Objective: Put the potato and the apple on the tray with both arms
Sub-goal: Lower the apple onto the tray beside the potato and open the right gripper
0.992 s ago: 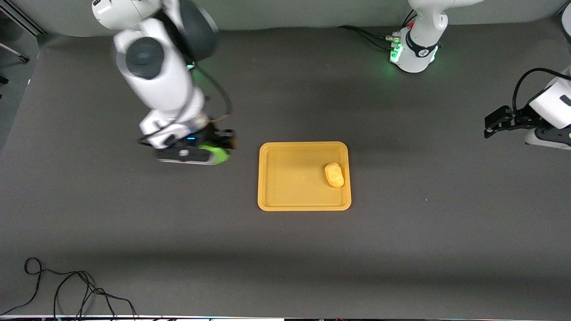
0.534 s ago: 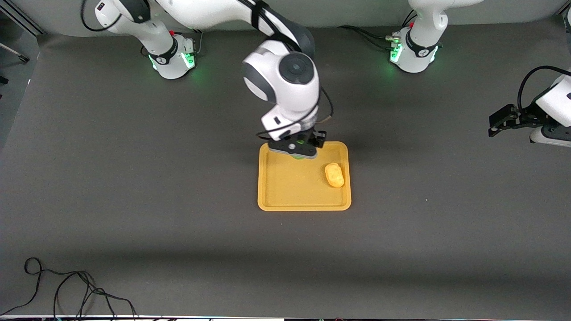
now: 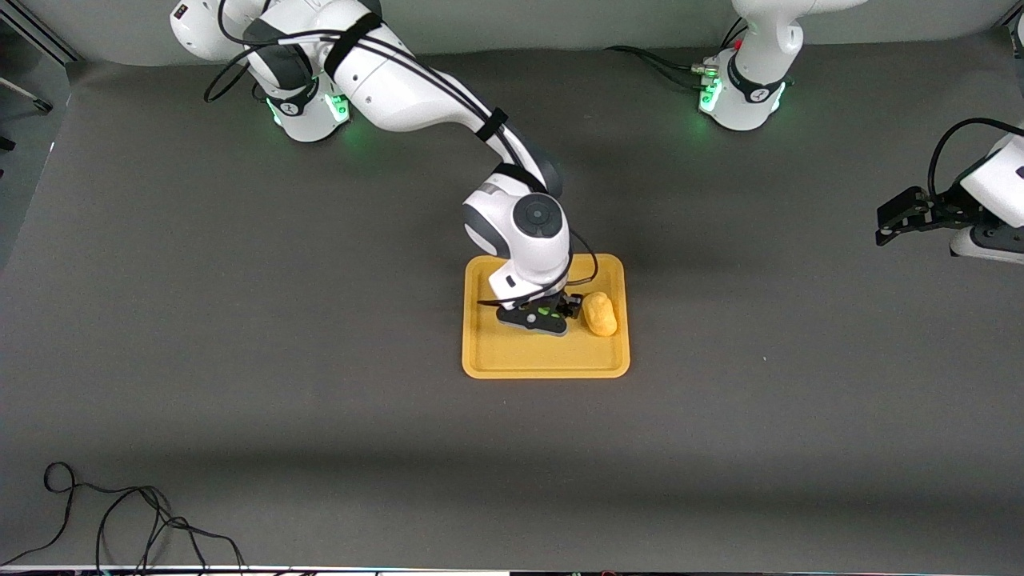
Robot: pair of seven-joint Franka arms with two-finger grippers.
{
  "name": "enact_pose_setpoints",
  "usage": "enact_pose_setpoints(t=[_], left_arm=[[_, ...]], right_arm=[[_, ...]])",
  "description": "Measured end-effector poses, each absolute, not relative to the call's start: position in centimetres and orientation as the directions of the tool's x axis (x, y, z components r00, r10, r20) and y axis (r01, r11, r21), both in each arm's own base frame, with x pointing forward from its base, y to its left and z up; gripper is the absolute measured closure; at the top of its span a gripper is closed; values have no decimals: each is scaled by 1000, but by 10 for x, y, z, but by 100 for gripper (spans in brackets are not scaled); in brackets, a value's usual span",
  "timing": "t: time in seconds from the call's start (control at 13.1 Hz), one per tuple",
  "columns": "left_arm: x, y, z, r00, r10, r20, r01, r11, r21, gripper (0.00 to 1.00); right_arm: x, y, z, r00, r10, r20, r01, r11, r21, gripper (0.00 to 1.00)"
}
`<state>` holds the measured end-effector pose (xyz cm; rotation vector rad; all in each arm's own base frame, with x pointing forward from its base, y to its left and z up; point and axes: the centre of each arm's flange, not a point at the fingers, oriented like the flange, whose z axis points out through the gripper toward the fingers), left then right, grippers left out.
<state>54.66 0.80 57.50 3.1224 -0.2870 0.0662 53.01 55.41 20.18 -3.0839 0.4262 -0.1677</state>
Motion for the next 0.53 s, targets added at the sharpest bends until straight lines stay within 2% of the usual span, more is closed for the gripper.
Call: enact_pose_setpoints(t=[0.31, 0.53], left_arm=[[547, 8, 575, 982, -182, 42, -183, -983, 2, 0], [547, 8, 575, 982, -183, 42, -183, -983, 2, 0]], right_arm=[[530, 550, 182, 957, -269, 108, -267, -963, -31, 27], [545, 539, 192, 950, -291, 116, -289, -957, -34, 0]])
